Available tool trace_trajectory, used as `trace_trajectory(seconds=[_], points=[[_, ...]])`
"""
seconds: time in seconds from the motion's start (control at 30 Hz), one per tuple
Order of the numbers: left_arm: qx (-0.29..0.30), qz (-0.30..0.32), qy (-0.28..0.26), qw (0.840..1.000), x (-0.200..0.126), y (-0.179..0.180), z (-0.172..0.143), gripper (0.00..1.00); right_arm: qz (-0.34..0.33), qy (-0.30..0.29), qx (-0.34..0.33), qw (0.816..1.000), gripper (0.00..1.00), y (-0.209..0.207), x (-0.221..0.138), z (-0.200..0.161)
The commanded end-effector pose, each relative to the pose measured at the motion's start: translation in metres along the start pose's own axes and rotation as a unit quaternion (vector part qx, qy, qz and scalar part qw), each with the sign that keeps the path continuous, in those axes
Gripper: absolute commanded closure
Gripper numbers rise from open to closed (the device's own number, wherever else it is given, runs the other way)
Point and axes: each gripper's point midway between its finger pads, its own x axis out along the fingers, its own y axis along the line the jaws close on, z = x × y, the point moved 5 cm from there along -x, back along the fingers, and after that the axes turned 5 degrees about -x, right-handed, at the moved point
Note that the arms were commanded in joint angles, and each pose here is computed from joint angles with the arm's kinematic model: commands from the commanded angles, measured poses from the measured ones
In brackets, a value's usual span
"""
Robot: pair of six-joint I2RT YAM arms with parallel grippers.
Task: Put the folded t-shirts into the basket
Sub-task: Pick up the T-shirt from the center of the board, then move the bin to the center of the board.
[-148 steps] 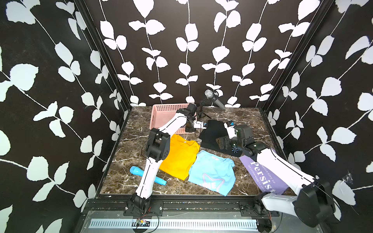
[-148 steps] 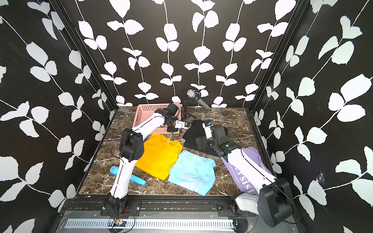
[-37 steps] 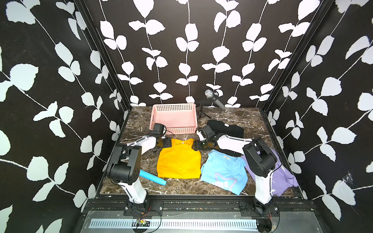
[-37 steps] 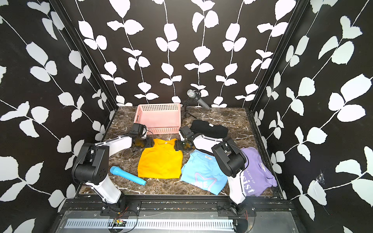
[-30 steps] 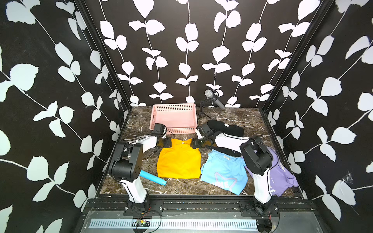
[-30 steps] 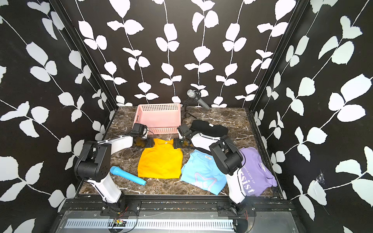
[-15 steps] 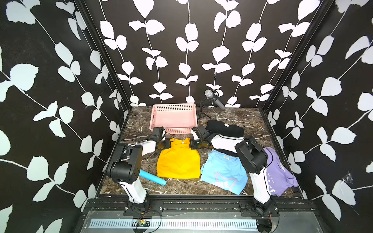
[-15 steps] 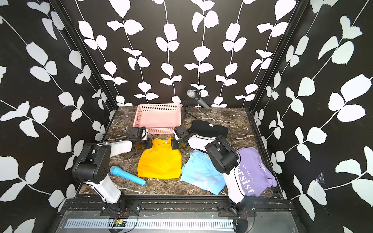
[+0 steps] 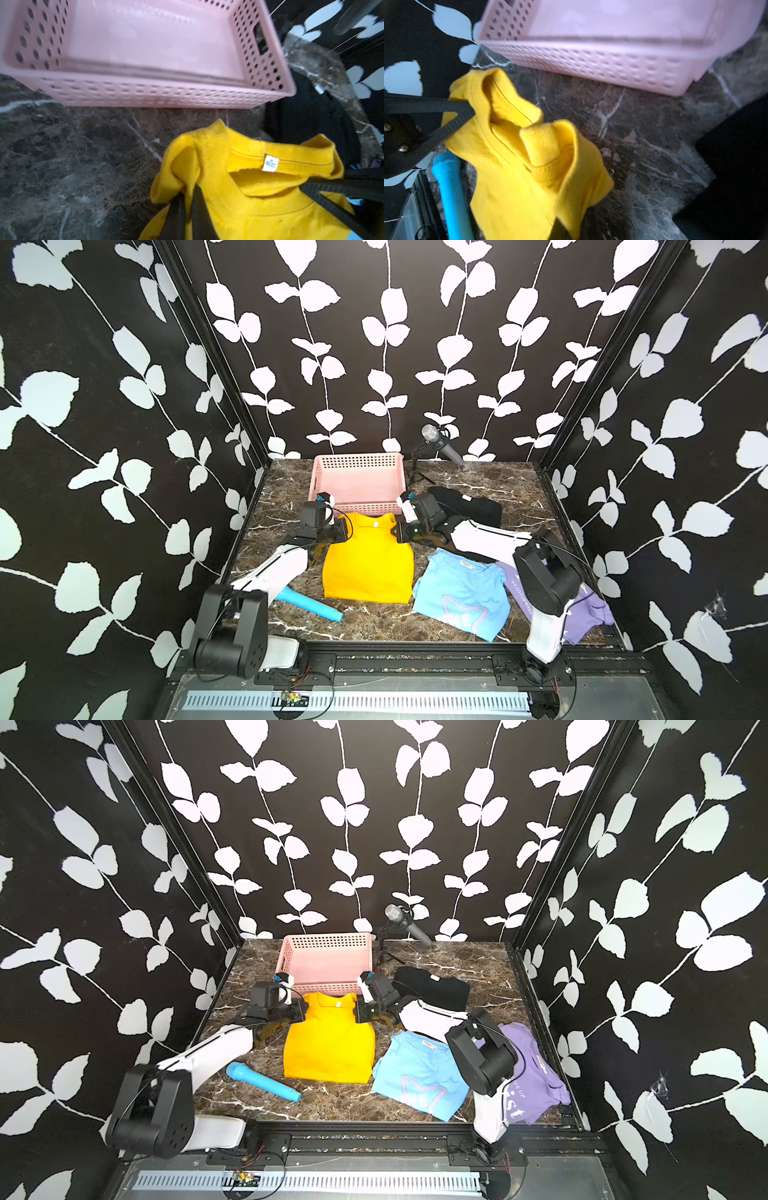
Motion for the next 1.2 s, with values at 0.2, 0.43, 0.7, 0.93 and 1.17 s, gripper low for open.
trace_trajectory(seconds=[0.2, 0.43, 0.7, 0.93, 1.17], points=[[0.017, -0.016, -0.089, 0.996, -0.068, -0.032, 0.05, 1.0, 0.037, -0.113, -0.066, 0.991, 1.0, 0.05, -0.06, 0.066], [0.041, 0.02, -0.131, 0.99, -0.088, -0.039, 0.085, 1.0, 0.048, -0.152, -0.082, 0.984, 1.0, 0.073, -0.076, 0.105], [0.072, 0.068, -0.147, 0.984, -0.088, -0.043, 0.123, 1.0, 0.033, -0.176, -0.081, 0.98, 1.0, 0.078, -0.07, 0.137], [0.095, 0.107, -0.139, 0.98, -0.066, -0.038, 0.147, 1.0, 0.004, -0.179, -0.076, 0.981, 1.0, 0.072, -0.046, 0.157], [0.097, 0.117, -0.126, 0.98, -0.038, -0.028, 0.173, 1.0, -0.032, -0.174, -0.079, 0.981, 1.0, 0.06, -0.02, 0.177]])
